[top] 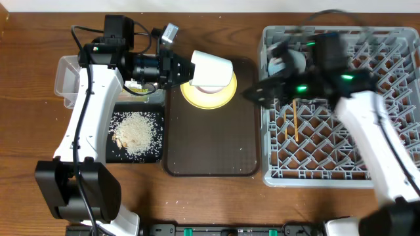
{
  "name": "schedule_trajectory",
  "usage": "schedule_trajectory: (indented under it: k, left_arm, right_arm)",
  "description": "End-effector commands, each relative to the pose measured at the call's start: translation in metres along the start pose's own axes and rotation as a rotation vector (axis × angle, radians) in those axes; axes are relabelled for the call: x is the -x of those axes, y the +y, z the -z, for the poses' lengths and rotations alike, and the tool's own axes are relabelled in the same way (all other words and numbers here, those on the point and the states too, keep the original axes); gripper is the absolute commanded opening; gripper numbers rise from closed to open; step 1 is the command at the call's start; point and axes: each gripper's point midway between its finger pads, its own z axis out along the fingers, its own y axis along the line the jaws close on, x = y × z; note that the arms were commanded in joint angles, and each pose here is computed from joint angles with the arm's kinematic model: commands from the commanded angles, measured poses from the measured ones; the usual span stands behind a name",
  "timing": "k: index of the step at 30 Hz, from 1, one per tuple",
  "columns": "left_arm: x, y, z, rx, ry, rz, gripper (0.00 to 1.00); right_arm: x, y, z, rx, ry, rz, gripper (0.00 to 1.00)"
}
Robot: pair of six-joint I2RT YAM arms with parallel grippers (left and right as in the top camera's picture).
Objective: Sort waste into correct bins and load items into the dishwasher rack
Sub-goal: 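Lift the white cup and swing it right toward the right gripper, then grasp the white cup with the right gripper and release the left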
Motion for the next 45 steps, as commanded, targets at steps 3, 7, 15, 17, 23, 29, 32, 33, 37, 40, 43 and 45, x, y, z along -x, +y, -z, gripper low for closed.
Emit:
schedule_trajectory:
  k: [3, 7, 15, 17, 23, 29, 32, 33, 37, 40, 43, 45]
  left_arm:
    - [0.0, -0.006, 0.003, -0.04, -0.003, -0.051, 0.06]
    - [-0.003, -0.008, -0.003, -0.045, 0.012, -0.07, 0.06]
    - [-0.011, -0.014, -0.017, -0.059, 0.053, -0.134, 0.06]
    - [-0.015, -0.016, -0.023, -0.065, 0.069, -0.137, 0.06]
    - [-0.027, -0.032, -0.039, -0.137, 0.125, -0.146, 0.06]
    - [-0.039, -0.053, -0.05, -0.241, 0.171, -0.172, 0.06]
    - [-0.044, -0.055, -0.055, -0.248, 0.188, -0.177, 0.06]
    - [-0.045, -0.056, -0.056, -0.25, 0.192, -0.182, 0.06]
    - [-0.047, -0.057, -0.059, -0.253, 0.196, -0.213, 0.06]
    - [-0.047, -0.057, -0.059, -0.253, 0.196, -0.213, 0.06]
    - [-0.047, -0.057, -0.059, -0.253, 0.196, -0.213, 0.06]
    - [-0.047, -0.057, -0.059, -0.252, 0.196, -0.215, 0.06]
  right_arm:
    - [0.013, 0.046, 0.062, 0.231, -0.144, 0.02, 0.99]
    - [0.008, 0.043, 0.073, 0.219, -0.147, -0.031, 0.99]
    - [-0.004, 0.066, 0.055, 0.271, -0.09, 0.094, 0.99]
    - [-0.006, 0.076, 0.048, 0.295, -0.076, 0.15, 0.99]
    - [-0.006, 0.096, 0.035, 0.34, -0.062, 0.23, 0.99]
    - [-0.009, 0.107, 0.028, 0.364, -0.045, 0.262, 0.99]
    - [-0.008, 0.107, 0.028, 0.364, -0.052, 0.272, 0.99]
    - [-0.006, 0.108, 0.028, 0.365, -0.058, 0.281, 0.98]
    - [-0.003, 0.116, 0.028, 0.401, -0.073, 0.315, 0.84]
    - [-0.004, 0.124, 0.026, 0.43, -0.072, 0.338, 0.82]
    - [-0.004, 0.131, 0.023, 0.445, -0.07, 0.363, 0.77]
    - [-0.003, 0.134, 0.021, 0.451, -0.074, 0.382, 0.71]
